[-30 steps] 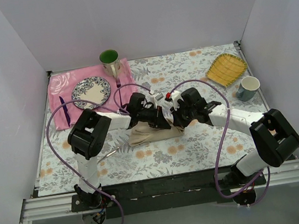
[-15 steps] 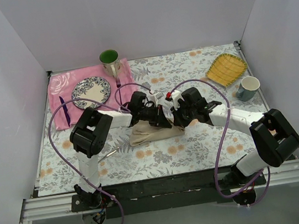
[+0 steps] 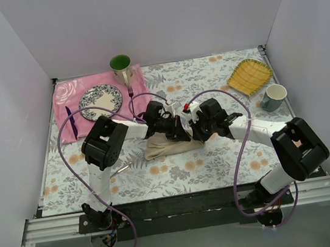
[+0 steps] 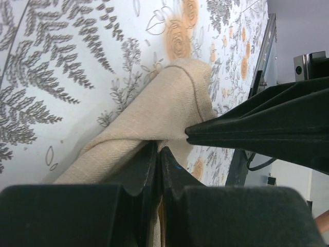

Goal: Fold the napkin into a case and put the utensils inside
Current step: Stuff the top corner of the smaller-rectangle-folded napkin into the folded napkin.

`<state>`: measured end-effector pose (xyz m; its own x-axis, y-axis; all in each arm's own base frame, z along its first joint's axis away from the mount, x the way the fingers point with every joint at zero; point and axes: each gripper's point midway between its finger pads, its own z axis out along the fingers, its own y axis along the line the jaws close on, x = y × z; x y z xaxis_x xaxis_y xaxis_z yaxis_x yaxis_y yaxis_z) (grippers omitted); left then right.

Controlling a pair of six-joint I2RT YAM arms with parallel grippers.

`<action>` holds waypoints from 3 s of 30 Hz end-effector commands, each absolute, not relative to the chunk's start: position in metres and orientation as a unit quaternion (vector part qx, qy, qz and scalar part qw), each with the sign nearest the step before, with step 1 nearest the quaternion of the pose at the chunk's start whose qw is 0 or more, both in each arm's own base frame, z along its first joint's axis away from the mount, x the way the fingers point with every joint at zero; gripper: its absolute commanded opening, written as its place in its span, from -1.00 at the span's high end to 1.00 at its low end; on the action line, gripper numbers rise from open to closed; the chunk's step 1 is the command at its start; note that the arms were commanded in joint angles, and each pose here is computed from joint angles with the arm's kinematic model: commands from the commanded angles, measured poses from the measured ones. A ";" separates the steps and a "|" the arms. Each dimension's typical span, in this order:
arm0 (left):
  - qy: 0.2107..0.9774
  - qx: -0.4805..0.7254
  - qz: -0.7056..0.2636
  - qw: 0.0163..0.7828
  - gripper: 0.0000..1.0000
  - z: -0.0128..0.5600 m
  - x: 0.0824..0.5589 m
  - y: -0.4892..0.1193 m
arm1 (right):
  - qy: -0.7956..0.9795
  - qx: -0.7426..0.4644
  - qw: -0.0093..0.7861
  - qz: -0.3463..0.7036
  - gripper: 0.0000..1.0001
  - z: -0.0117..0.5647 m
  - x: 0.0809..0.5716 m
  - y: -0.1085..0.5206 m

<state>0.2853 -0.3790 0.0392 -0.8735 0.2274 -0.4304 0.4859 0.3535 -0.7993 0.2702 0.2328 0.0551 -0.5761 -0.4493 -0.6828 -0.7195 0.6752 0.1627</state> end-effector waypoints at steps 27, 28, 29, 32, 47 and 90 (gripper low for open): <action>0.825 0.218 -0.506 0.126 0.27 0.063 0.281 -0.348 | 0.889 -0.310 0.269 0.201 0.97 0.015 0.275 0.219; 0.827 0.216 -0.503 0.126 0.26 0.061 0.281 -0.348 | 0.889 -0.312 0.269 0.202 0.97 0.016 0.274 0.219; 0.826 0.218 -0.504 0.127 0.22 0.061 0.282 -0.349 | 0.889 -0.311 0.269 0.201 0.97 0.016 0.275 0.219; 0.827 0.223 -0.497 0.136 0.19 0.061 0.282 -0.349 | 0.888 -0.313 0.270 0.203 0.97 0.017 0.276 0.220; 0.822 0.244 -0.488 0.165 0.17 0.064 0.284 -0.347 | 0.883 -0.320 0.272 0.211 0.97 0.020 0.276 0.224; 0.826 0.237 -0.480 0.177 1.00 0.066 0.298 -0.364 | 0.866 -0.331 0.288 0.241 0.97 0.047 0.280 0.237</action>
<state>0.2874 -0.3542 0.0537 -0.8553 0.2206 -0.4688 0.5156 0.4515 -0.7282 0.2767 0.2322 0.0317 -0.6317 -0.4341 -0.6423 -0.6939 0.6860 0.2188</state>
